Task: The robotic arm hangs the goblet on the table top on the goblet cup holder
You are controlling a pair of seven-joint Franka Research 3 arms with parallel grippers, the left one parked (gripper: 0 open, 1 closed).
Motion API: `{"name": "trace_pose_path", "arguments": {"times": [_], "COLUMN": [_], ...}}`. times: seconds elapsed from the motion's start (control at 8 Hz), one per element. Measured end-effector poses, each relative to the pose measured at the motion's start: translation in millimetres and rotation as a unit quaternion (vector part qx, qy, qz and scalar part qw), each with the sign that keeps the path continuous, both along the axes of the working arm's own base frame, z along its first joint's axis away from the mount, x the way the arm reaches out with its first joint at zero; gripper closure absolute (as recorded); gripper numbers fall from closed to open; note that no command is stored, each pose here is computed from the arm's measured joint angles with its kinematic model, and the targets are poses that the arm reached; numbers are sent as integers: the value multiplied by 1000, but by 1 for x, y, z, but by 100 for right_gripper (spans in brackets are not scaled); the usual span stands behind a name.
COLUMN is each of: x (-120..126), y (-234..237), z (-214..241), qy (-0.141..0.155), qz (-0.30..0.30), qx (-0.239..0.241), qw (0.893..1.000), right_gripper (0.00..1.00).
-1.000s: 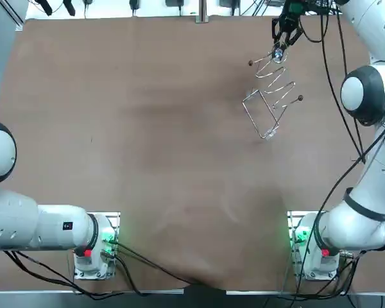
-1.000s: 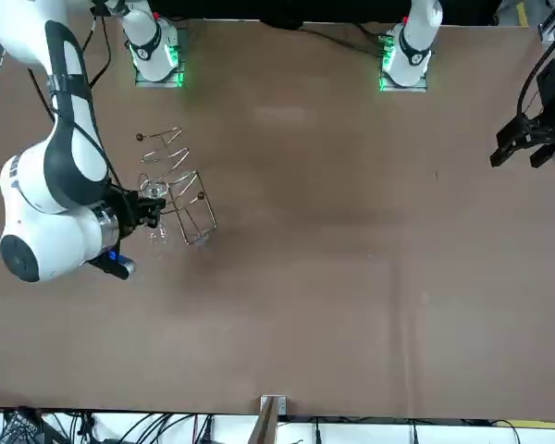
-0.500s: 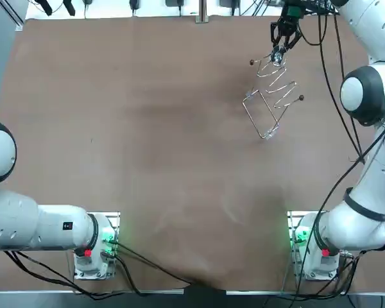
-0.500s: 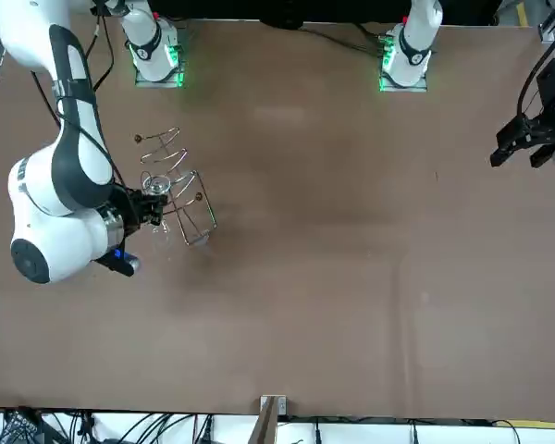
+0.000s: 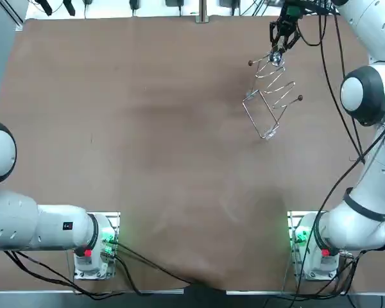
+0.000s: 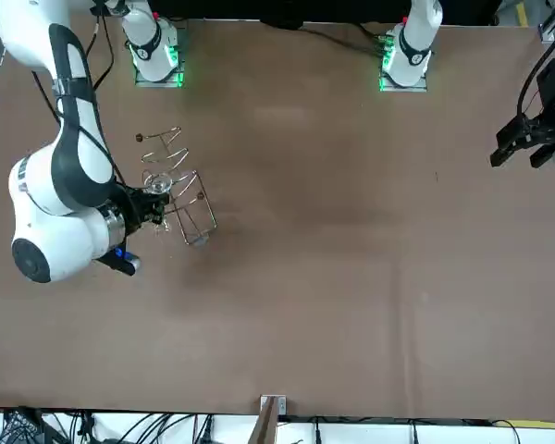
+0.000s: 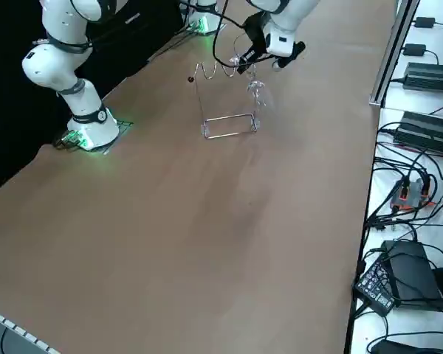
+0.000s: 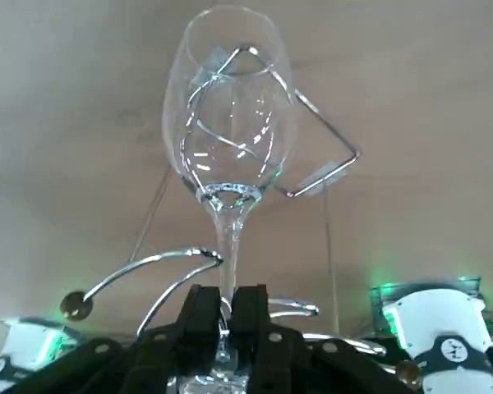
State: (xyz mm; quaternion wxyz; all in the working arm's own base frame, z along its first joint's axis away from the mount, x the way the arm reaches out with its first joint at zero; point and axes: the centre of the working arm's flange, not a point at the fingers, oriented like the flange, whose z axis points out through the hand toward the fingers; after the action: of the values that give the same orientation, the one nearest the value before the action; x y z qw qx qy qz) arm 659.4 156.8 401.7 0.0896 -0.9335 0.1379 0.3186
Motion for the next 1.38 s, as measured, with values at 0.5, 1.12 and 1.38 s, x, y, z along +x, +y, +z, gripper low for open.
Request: {"name": "trace_pose_path", "arguments": {"times": [0.5,1.12,1.38], "x": [-4,-8,-10], "y": [-2,2,4], "z": [2,-1,-6], "qy": [15,30,35], "qz": [0,1,3], "qx": [4,3,2], "qw": [1000,1000,999], "right_gripper": [89,89,89]}}
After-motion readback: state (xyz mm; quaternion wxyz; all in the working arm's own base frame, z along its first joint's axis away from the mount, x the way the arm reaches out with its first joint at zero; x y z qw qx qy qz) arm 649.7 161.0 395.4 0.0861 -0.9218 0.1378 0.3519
